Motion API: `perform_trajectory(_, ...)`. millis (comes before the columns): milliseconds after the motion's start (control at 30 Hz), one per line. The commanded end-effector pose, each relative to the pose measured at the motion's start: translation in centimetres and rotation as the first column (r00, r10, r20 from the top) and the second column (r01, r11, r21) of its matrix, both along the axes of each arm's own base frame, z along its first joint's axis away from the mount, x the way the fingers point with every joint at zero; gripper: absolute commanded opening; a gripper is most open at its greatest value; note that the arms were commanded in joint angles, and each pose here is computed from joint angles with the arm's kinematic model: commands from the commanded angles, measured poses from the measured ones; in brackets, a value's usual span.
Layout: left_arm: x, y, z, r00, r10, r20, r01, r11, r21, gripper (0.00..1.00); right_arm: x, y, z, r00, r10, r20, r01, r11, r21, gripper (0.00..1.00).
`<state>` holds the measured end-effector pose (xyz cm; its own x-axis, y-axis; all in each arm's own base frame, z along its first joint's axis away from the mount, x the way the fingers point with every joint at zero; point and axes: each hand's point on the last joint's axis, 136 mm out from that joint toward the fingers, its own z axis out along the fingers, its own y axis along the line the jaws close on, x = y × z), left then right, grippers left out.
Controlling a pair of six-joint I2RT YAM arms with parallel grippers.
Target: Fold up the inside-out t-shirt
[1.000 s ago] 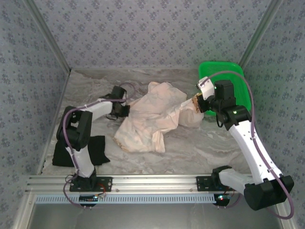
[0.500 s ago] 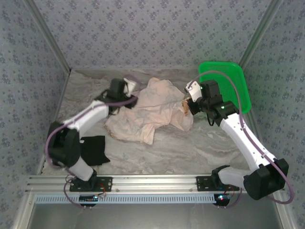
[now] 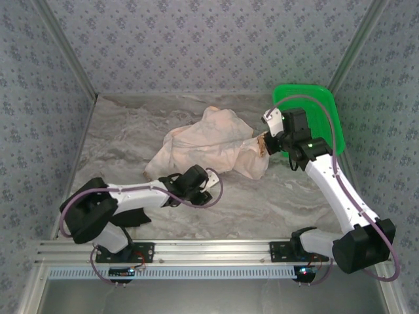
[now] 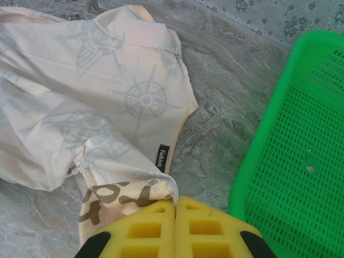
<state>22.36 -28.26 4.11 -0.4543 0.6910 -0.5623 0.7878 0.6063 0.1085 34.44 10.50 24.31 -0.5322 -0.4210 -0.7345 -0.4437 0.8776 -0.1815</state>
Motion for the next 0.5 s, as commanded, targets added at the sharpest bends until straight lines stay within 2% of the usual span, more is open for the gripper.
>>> perform_trajectory(0,3.1,0.6,0.4,0.99,0.134,0.04,-0.134,0.991,-0.009,0.52,0.1,-0.3,-0.1,1.0,-0.016,-0.006,0.016,1.0,0.009,0.0)
perform_trajectory(33,3.2,0.5,0.1,0.991,0.135,0.02,-0.134,0.991,-0.004,0.45,0.1,-0.4,-0.1,1.0,-0.02,-0.006,0.02,1.0,0.007,0.0)
perform_trajectory(133,3.4,0.5,0.3,0.995,0.099,-0.011,-0.099,0.995,0.017,0.04,0.2,-1.1,0.4,0.999,-0.048,0.012,0.048,0.999,-0.001,0.0)
perform_trajectory(167,3.3,0.2,1.5,0.997,0.068,-0.019,-0.068,0.998,0.001,0.0,0.2,-1.5,0.6,0.998,-0.061,0.021,0.061,0.998,-0.002,0.0)
perform_trajectory(367,0.6,0.1,13.4,0.983,-0.183,-0.001,0.18,0.971,-0.16,0.0,0.2,-3.0,2.6,0.991,-0.104,0.085,0.108,0.993,-0.04,0.0)
perform_trajectory(467,-1.0,1.7,15.6,0.972,-0.22,-0.077,0.205,0.964,-0.168,0.0,0.4,-4.4,3.0,0.982,-0.152,0.114,0.163,0.982,-0.097,0.0)
